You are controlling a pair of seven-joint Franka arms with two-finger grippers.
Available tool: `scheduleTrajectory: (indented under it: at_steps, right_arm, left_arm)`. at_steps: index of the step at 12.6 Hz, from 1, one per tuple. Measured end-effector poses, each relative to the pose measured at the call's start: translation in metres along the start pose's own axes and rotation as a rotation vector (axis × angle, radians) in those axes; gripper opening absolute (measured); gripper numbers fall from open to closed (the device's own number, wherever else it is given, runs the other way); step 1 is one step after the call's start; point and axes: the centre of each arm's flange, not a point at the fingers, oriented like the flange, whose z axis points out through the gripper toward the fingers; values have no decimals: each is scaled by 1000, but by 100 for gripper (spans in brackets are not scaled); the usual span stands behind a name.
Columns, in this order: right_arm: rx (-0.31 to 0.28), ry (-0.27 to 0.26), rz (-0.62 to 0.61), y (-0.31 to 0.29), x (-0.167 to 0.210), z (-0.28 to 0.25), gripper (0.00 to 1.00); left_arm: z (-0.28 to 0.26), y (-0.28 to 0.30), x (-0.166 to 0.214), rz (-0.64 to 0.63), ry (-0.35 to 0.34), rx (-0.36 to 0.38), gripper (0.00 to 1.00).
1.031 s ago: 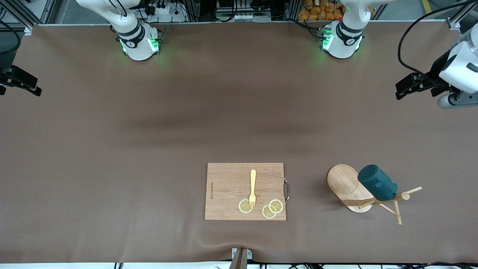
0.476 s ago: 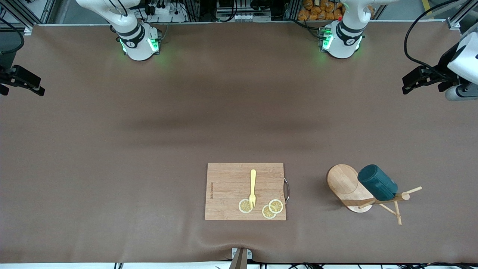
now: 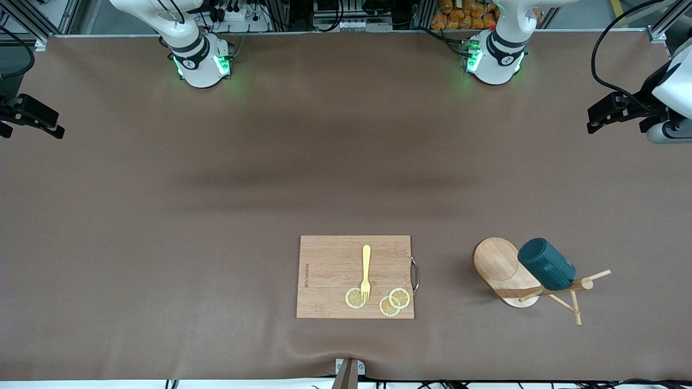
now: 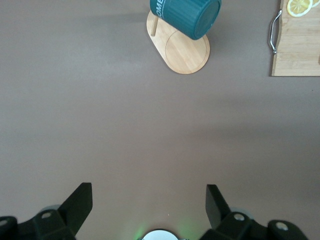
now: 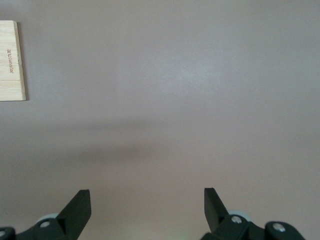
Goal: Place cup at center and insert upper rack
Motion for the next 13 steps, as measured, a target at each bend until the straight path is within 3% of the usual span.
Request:
scheduleTrajectory:
  at_steps: [13]
  right_arm:
    - [0, 0, 0, 0, 0, 0, 100]
  left_arm:
    - [0, 4, -1, -30, -2, 1, 100]
